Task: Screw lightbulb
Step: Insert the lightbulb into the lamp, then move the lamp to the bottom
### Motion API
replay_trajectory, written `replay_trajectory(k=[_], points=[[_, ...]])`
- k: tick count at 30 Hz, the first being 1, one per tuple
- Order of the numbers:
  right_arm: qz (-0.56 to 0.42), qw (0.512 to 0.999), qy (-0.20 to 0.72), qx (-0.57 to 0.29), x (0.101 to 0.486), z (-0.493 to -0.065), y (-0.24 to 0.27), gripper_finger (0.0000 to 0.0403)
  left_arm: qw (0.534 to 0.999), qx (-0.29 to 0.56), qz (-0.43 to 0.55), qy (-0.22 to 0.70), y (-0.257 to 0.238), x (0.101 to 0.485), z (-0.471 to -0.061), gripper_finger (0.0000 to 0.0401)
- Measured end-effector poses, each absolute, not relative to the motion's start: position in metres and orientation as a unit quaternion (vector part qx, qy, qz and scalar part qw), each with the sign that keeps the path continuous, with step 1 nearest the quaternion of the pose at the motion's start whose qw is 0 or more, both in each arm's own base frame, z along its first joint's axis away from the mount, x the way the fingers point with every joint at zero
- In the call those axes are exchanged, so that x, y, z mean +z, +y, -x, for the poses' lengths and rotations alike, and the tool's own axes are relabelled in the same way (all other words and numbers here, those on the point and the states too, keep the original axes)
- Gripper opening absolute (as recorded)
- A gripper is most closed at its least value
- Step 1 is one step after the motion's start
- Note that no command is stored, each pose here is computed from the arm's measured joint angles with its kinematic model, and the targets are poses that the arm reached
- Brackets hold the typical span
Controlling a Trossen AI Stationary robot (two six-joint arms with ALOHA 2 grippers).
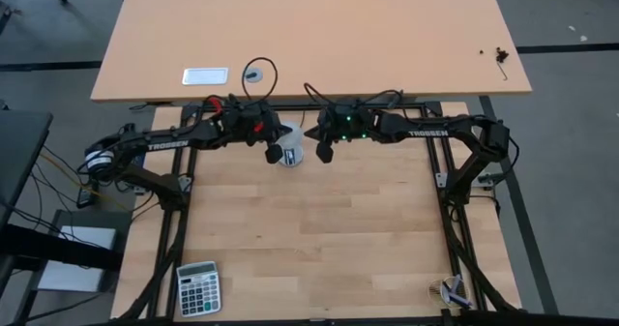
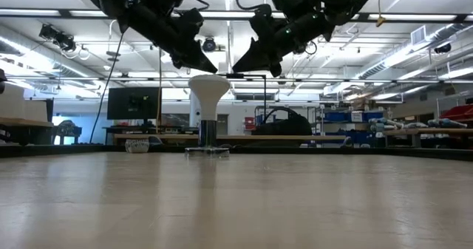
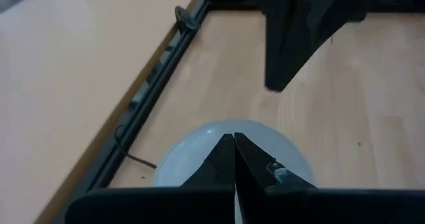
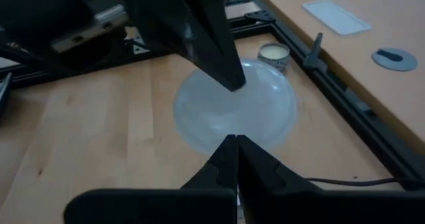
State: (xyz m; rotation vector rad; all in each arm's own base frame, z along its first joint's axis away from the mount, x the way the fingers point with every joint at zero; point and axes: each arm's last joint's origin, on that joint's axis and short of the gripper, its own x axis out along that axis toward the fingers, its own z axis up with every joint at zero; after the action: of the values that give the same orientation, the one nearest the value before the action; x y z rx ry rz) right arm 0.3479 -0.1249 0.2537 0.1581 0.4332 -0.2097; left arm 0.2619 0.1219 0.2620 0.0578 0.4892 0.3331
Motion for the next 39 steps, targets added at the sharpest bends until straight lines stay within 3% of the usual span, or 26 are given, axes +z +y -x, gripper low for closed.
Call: replay_trajectory(k=[7, 15, 30, 39], points=[[-0.076, 0.969, 0.211, -0.108, 0.255, -0.347, -0.128, 0.0011, 0.954, 0.193, -0.036, 0.227, 0.121, 0.276, -0.251, 0.0], [-0.071, 0.966, 0.22, -0.113, 0.254, -0.343, -0.133, 0.0011, 0.917, 0.258, 0.004, 0.306, 0.137, 0.267, -0.227, 0.0], [-0.045, 0.953, 0.262, -0.143, 0.289, -0.303, -0.127, 0.0006, 0.936, 0.242, 0.102, 0.235, 0.134, 0.19, -0.205, 0.0], [-0.062, 0.942, 0.296, -0.147, 0.264, -0.29, -0.124, 0.0005, 0.928, 0.252, 0.116, 0.25, 0.134, 0.156, -0.202, 0.0]])
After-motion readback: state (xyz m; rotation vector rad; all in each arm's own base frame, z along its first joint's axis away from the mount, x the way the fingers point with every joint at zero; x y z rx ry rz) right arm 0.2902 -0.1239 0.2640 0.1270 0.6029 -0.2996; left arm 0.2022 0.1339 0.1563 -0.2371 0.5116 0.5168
